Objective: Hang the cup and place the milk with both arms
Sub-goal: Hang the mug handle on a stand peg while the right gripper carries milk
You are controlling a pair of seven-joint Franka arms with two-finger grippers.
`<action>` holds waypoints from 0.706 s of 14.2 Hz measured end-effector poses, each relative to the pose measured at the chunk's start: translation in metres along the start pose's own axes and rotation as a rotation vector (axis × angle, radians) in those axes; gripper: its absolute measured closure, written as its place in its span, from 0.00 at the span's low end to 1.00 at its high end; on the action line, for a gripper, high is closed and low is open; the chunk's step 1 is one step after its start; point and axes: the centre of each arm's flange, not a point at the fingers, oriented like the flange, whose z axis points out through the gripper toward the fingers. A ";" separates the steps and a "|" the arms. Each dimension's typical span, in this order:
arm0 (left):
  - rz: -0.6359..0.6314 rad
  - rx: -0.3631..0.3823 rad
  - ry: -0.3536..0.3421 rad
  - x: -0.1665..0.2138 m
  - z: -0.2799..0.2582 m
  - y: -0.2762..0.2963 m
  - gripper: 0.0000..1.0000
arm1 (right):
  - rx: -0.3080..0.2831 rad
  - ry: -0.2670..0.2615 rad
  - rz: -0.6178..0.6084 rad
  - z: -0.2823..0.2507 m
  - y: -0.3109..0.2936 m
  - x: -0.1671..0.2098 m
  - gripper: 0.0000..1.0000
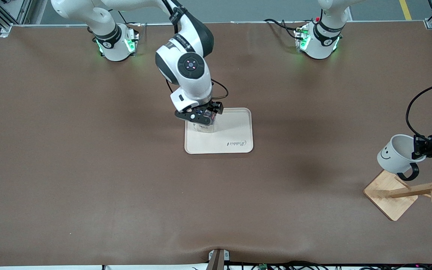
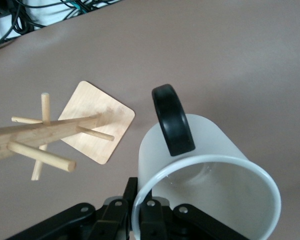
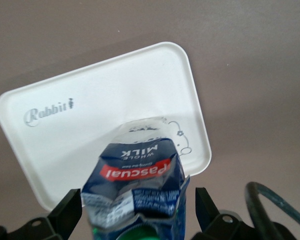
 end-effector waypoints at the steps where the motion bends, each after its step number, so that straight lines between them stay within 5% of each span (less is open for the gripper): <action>1: 0.002 -0.002 -0.005 -0.001 -0.003 0.001 0.94 | -0.017 0.013 0.007 0.006 -0.001 -0.002 0.00; 3: 0.016 -0.008 -0.024 -0.004 -0.003 -0.001 0.94 | -0.027 0.019 0.049 0.009 -0.003 -0.005 0.04; 6: 0.107 -0.010 -0.034 -0.018 -0.003 -0.027 0.94 | -0.028 0.024 0.104 0.007 -0.008 -0.014 0.31; 10: 0.156 -0.015 -0.042 -0.033 0.002 -0.057 0.94 | -0.078 0.007 0.162 -0.031 0.007 0.013 0.31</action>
